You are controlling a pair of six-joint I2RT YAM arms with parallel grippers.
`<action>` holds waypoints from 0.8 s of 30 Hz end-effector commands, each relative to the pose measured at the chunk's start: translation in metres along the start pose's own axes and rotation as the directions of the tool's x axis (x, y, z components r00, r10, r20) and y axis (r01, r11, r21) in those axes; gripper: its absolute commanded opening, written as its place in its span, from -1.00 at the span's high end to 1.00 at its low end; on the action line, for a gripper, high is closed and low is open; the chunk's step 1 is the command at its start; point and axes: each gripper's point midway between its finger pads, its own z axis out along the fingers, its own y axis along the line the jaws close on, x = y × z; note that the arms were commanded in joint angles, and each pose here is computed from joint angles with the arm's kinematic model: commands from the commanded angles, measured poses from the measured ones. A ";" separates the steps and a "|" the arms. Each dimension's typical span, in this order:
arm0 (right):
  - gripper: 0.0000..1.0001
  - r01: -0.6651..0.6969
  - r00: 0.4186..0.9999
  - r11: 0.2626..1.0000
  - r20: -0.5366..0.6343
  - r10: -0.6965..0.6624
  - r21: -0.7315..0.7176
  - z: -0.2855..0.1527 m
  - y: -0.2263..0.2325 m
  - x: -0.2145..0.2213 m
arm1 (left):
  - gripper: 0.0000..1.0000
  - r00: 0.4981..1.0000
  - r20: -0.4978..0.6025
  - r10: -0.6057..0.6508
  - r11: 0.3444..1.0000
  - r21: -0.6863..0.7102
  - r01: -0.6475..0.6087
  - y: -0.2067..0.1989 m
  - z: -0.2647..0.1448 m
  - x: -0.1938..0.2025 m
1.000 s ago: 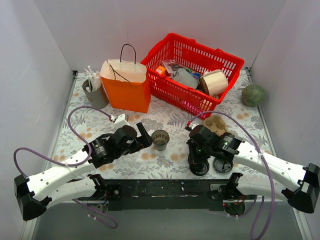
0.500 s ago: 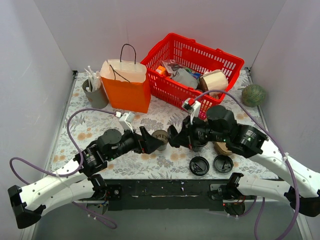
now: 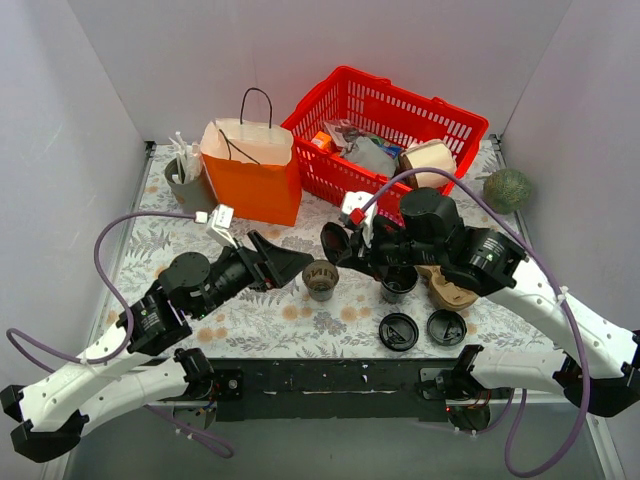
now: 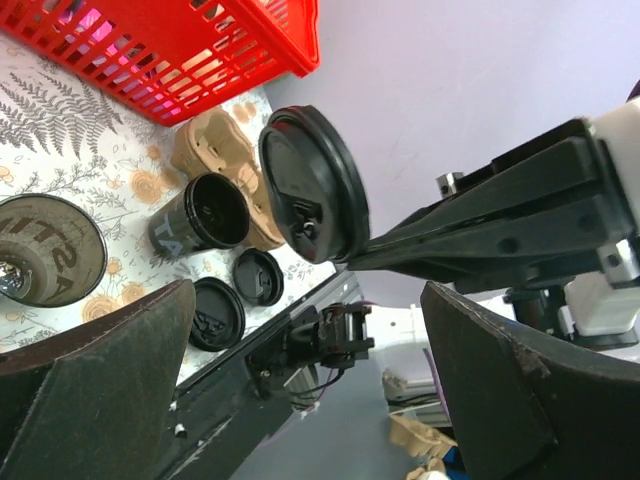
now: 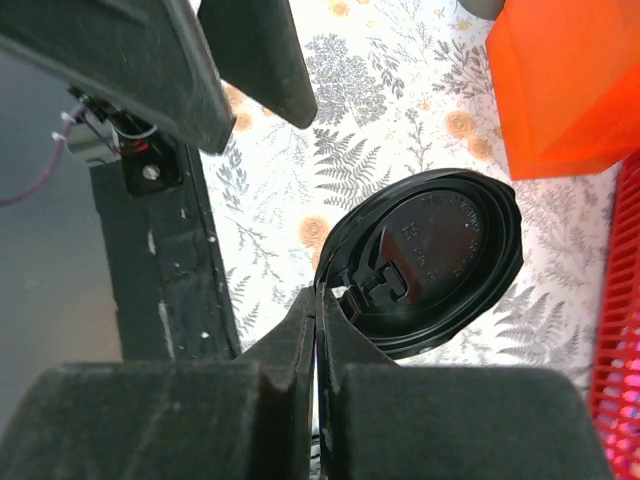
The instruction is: Pack the takeout coffee
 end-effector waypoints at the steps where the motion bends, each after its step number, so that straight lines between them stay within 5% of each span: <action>1: 0.97 0.233 0.972 0.969 -0.013 -0.234 -0.082 0.002 0.002 -0.004 | -0.96 0.997 0.065 -0.051 0.996 -0.069 0.055 -0.002 0.001 -0.020; 6: 0.97 0.312 0.947 0.943 -0.037 -0.318 -0.120 0.009 0.000 0.003 | -0.96 0.998 -0.026 -0.060 0.983 -0.178 0.054 0.011 0.035 0.000; 10: 0.97 0.309 0.945 0.943 -0.074 -0.319 -0.122 0.016 -0.005 0.010 | -0.94 0.998 0.007 -0.060 0.961 -0.269 0.060 0.030 0.049 -0.001; 17: 0.97 0.314 0.938 0.933 -0.098 -0.333 -0.175 0.020 0.001 0.023 | -0.41 0.997 0.016 -0.077 0.919 -0.386 0.077 0.057 0.059 0.008; 24: 0.97 0.305 0.926 0.924 -0.153 -0.345 -0.231 0.032 0.005 0.044 | 0.35 0.996 0.001 -0.093 0.922 -0.378 0.086 0.058 0.073 0.016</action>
